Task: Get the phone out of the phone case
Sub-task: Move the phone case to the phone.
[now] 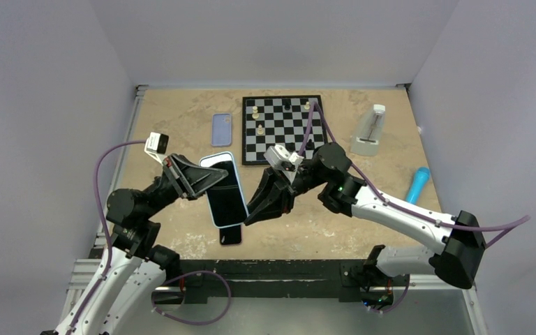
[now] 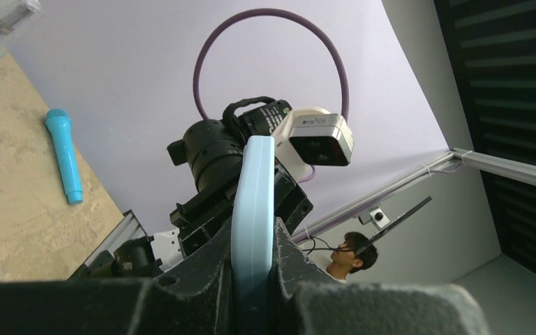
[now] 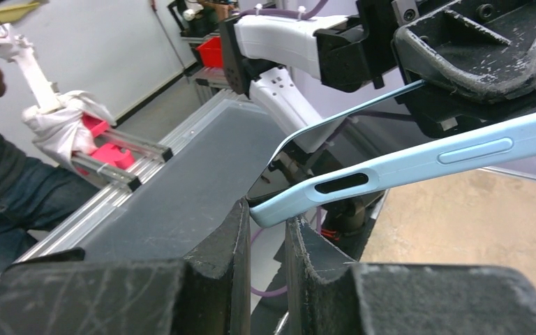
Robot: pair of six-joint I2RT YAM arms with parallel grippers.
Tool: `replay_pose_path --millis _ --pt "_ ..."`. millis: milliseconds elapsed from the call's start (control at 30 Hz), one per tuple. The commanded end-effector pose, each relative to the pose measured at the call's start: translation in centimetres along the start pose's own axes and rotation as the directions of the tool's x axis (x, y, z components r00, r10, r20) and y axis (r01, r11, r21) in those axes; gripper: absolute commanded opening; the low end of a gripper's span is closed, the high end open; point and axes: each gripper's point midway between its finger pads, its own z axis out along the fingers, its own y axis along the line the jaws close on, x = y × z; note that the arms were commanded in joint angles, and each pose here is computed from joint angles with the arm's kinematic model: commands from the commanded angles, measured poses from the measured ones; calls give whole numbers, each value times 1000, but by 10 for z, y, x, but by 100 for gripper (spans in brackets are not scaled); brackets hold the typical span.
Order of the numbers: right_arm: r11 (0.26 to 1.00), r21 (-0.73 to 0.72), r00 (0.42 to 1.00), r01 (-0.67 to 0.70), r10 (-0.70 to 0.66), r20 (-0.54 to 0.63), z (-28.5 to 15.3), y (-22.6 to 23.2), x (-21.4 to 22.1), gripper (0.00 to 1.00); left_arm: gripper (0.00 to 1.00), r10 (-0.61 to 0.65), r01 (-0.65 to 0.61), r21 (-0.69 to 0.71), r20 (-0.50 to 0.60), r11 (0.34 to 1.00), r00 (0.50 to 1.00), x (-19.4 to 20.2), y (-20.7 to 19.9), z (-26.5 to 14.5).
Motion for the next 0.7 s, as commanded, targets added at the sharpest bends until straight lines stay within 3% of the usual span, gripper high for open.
replay_pose_path --millis 0,667 --pt "870 448 970 205 -242 26 -21 -90 -39 0 0 -132 134 17 -89 991 987 18 -13 -5" --pt "595 719 933 359 -212 -290 -68 -149 -19 0 0 -152 152 -7 -99 988 983 16 -5 0"
